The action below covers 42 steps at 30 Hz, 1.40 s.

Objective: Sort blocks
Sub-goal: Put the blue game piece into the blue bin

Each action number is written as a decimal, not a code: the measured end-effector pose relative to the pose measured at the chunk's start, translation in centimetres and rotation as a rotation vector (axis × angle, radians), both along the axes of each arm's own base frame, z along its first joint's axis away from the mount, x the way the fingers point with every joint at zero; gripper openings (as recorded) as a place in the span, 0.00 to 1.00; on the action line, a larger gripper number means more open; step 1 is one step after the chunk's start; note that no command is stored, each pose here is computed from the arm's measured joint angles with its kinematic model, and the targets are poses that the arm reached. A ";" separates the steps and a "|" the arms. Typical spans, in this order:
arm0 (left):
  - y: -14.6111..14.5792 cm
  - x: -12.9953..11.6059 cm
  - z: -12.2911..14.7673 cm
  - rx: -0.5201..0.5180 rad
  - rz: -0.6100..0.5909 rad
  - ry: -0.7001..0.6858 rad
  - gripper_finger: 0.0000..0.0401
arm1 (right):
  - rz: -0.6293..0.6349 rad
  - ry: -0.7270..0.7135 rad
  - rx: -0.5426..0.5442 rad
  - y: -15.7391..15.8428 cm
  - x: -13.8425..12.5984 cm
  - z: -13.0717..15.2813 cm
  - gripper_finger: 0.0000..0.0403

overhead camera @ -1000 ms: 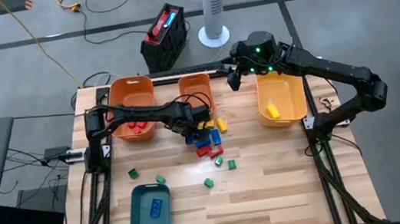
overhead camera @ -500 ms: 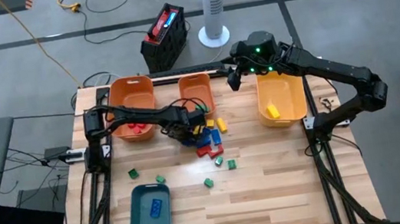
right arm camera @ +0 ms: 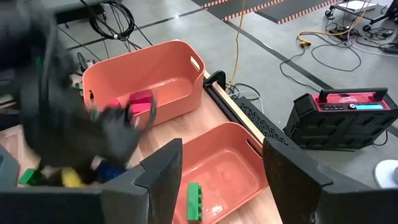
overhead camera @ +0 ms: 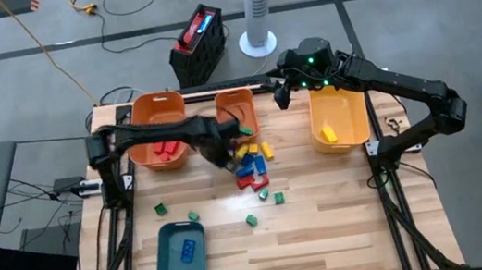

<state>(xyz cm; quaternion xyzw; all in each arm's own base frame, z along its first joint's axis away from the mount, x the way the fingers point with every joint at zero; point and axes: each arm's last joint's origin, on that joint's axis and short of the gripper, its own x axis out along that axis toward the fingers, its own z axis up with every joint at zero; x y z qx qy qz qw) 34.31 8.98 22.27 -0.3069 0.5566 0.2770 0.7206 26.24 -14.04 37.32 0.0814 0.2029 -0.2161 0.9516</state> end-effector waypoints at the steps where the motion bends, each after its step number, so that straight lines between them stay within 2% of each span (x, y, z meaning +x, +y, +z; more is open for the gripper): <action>1: 0.4 -0.5 1.0 0.011 0.009 -0.024 0.32 | 0.001 -0.001 0.001 0.0 0.0 0.0 0.58; 4: 1.3 -2.1 3.8 0.015 0.026 -0.111 0.32 | 0.004 -0.005 0.002 0.1 0.1 0.0 0.58; 6: 1.5 -3.1 5.5 -0.032 -0.015 -0.186 0.32 | 0.004 -0.005 0.002 0.1 0.1 0.0 0.58; 9: 0.2 -4.6 8.1 -0.169 -0.186 -0.316 0.32 | 0.005 0.000 0.006 0.2 0.1 0.0 0.58; 12: -3.0 -6.9 10.8 -0.320 -0.378 -0.393 0.32 | 0.003 0.009 0.004 0.1 0.0 -0.1 0.58; 16: -8.2 -10.9 12.8 -0.427 -0.549 -0.290 0.32 | -0.008 0.011 0.005 -0.2 -0.2 -0.1 0.58; 18: -10.6 -12.3 13.1 -0.443 -0.582 -0.218 0.32 | -0.008 0.006 0.001 -0.3 -0.2 0.0 0.58; 22: -14.8 -13.9 11.4 -0.492 -0.546 -0.143 0.32 | 0.003 0.003 -0.026 -0.3 -0.1 0.1 0.58; 28: -19.2 -14.6 5.9 -0.570 -0.461 -0.165 0.32 | -0.005 -0.012 -0.036 -0.5 -0.2 0.2 0.58; 34: -19.8 -15.1 0.9 -0.592 -0.324 -0.166 0.32 | -0.004 -0.019 -0.039 -0.5 -0.1 0.3 0.58; 42: -19.3 -15.9 -3.9 -0.616 -0.139 -0.155 0.32 | -0.004 -0.011 -0.034 -0.5 -0.2 0.2 0.58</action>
